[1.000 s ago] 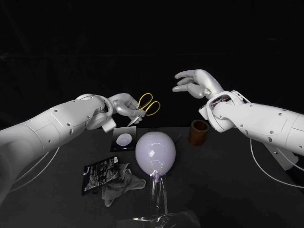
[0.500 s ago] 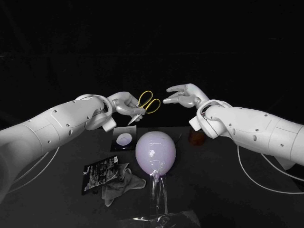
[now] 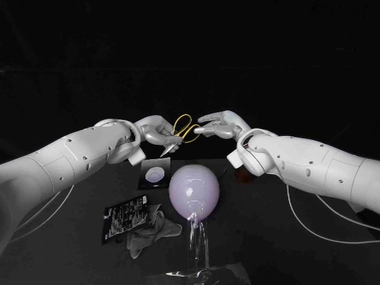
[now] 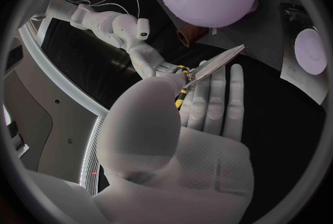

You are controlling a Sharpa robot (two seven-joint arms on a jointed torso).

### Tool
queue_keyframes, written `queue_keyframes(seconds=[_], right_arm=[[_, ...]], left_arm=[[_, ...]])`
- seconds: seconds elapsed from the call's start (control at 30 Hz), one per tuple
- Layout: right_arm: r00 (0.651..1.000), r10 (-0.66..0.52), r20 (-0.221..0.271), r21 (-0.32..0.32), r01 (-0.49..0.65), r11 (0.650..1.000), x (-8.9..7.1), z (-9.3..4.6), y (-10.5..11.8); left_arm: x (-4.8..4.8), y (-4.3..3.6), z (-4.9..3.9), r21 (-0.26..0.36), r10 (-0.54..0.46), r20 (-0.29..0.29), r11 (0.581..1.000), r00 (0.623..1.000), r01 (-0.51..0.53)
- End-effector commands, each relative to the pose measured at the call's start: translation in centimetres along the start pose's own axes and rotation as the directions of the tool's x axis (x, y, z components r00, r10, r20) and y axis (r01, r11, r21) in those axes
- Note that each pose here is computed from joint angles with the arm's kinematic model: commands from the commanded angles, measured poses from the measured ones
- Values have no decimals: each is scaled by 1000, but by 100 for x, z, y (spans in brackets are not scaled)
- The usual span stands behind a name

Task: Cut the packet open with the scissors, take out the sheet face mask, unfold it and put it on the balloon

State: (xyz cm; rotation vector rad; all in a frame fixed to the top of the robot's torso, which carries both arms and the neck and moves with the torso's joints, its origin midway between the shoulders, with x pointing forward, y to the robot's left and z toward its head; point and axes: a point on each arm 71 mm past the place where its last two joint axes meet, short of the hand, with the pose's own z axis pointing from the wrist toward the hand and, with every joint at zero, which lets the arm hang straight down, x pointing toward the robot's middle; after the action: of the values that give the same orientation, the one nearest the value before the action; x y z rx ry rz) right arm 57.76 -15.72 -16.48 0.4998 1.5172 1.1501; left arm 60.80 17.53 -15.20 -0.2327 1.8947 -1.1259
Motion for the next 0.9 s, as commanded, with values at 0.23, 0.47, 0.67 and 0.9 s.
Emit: queue_keyframes(seconds=[0.23,0.47,0.67,0.9], right_arm=[[996,33,-77,25,-32,999,105,34,-8],[995,20,-96,33,-17,999,162,48,-1],[996,7,-91,38,-3,999,166,50,-4],[1000,13,-17,19,-13,1000,120,42,14]], left_arm=[[29,-61,19,34,0,-3,999,1000,1],[52,-84,29,43,-1,-10,999,1000,1],[58,-90,28,46,-2,-14,999,1000,2],[53,-84,24,44,-2,-13,999,1000,2]])
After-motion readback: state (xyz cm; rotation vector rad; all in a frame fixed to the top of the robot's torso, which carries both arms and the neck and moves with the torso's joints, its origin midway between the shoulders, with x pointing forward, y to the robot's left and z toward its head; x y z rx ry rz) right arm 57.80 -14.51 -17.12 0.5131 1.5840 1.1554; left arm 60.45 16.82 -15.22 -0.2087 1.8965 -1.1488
